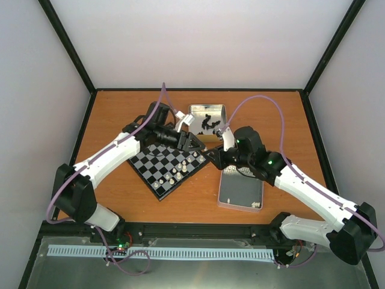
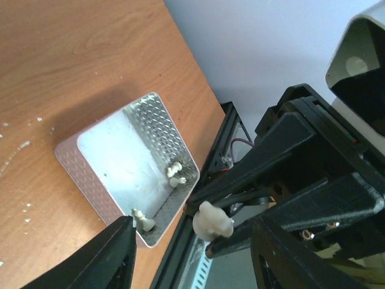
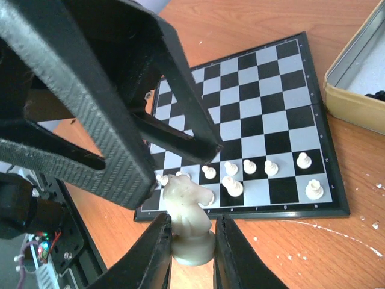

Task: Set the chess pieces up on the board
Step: Place the chess piece on the chessboard.

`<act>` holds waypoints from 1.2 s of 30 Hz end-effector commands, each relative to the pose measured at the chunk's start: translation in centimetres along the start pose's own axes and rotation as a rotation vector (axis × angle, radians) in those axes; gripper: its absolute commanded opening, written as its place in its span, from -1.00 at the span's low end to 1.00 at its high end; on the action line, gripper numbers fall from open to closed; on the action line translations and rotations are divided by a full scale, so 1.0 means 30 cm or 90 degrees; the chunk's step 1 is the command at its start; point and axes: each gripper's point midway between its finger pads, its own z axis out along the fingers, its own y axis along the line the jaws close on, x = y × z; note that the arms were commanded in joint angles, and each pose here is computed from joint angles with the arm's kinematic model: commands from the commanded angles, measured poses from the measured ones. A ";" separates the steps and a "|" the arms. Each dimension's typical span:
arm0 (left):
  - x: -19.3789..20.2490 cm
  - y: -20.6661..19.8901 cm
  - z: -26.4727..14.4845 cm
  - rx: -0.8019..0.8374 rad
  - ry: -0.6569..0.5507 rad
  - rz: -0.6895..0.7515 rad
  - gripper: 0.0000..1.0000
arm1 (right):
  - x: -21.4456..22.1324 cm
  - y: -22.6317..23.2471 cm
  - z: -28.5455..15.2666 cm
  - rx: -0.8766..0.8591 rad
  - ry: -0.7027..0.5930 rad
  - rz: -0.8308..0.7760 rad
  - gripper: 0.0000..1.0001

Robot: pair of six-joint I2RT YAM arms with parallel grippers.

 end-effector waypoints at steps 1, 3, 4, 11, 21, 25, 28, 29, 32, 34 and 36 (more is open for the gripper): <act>-0.010 -0.048 -0.007 0.053 0.021 -0.068 0.00 | -0.010 0.028 0.004 0.002 -0.001 -0.049 -0.66; -0.011 -0.040 -0.001 0.052 0.024 -0.097 -0.05 | 0.001 0.025 0.012 0.013 0.007 -0.059 -0.66; -0.011 -0.037 0.000 0.054 0.026 -0.110 -0.08 | 0.005 0.022 0.016 0.021 0.010 -0.064 -0.66; 0.031 -0.003 0.024 0.059 0.065 -0.166 -0.42 | -0.001 0.000 0.038 0.060 0.015 -0.082 -0.66; 0.045 0.021 0.039 0.057 0.074 -0.182 -0.74 | 0.002 0.009 0.066 0.047 0.024 -0.091 -0.67; 0.041 0.023 0.044 0.063 0.075 -0.179 -0.96 | 0.012 0.006 0.071 0.047 0.032 -0.095 -0.66; 0.030 0.016 0.042 0.067 0.067 -0.162 -0.99 | 0.016 0.006 0.075 0.048 0.035 -0.090 -0.46; 0.027 0.016 0.041 0.064 0.064 -0.154 -0.99 | 0.021 0.007 0.074 0.046 0.039 -0.087 -0.26; 0.021 0.026 0.032 0.038 0.054 -0.131 -0.99 | 0.030 -0.018 0.057 0.076 0.043 -0.067 0.15; 0.022 0.055 0.025 -0.003 0.045 -0.111 -0.99 | 0.030 -0.039 0.029 0.101 0.027 -0.053 0.34; 0.033 0.104 0.017 -0.060 0.038 -0.084 -0.99 | 0.039 -0.058 -0.004 0.120 0.009 -0.031 0.44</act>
